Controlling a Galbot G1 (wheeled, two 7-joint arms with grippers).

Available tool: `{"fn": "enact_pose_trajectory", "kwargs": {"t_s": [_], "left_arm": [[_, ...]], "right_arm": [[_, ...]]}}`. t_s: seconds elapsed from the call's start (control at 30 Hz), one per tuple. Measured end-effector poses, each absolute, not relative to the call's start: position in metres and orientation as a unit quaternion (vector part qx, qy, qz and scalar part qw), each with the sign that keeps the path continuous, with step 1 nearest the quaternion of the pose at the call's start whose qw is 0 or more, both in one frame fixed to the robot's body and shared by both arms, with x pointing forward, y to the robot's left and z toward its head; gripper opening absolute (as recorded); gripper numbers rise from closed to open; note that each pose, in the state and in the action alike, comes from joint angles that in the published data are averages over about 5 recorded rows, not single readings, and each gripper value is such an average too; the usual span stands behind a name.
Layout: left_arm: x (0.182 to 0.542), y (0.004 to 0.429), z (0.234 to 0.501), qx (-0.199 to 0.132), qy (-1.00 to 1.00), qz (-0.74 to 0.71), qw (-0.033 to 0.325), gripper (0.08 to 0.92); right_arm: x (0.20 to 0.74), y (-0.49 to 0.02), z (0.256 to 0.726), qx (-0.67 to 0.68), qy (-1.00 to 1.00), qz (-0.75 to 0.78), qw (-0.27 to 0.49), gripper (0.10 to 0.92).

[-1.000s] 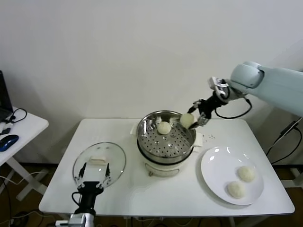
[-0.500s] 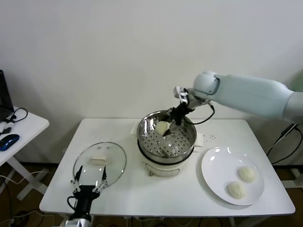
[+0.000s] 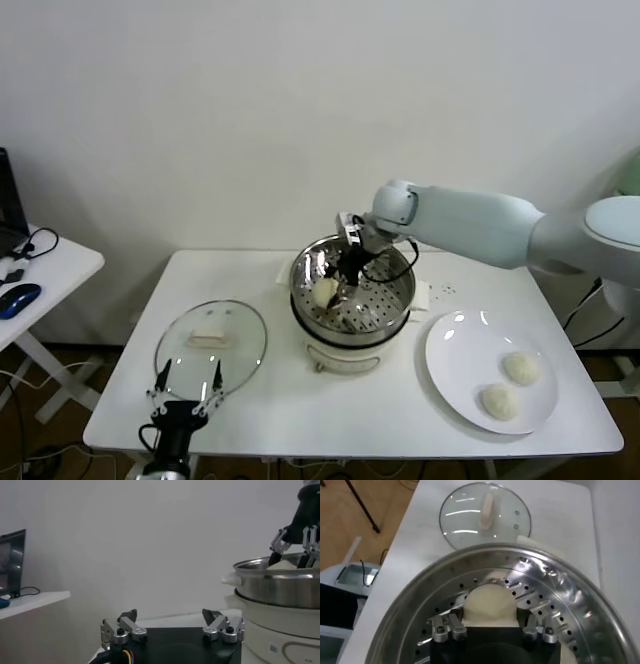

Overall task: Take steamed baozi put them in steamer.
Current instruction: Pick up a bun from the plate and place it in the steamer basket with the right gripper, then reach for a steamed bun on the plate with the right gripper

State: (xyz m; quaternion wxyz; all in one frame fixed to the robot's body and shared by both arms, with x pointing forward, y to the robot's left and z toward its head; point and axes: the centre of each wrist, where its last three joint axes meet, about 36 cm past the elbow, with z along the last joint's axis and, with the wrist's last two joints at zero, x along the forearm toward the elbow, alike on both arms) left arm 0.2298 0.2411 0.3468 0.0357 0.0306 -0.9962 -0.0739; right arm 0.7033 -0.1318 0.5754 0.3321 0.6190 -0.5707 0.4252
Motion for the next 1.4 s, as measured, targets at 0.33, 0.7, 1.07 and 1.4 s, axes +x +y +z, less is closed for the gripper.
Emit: {"fn": "enact_pose_trajectory", "kwargs": {"t_s": [0.33,0.7,1.07,1.4], "left_arm": [[0.226,0.243,0.346,0.033,-0.996,-0.074,0.039,0.823],[0.225,0.242,0.345,0.033,-0.996,-0.073,0.04,0.823],[0.23,0.238,0.35,0.027,-0.996,-0.076,0.036,0.823],[0.237,0.237,0.351,0.027,-0.996,-0.078,0.034,0.823]], "right_arm": [[0.704,-0.125,0.561,0.618,-0.566,0.43,0.334,0.703],[0.705,-0.126,0.566,0.618,-0.569,0.432,0.329,0.822],[0.703,-0.172,0.624,0.617,-0.556,0.45,0.329,0.823],[0.672,-0.258,0.679,0.607,-0.546,0.466,0.341,0.823]]}}
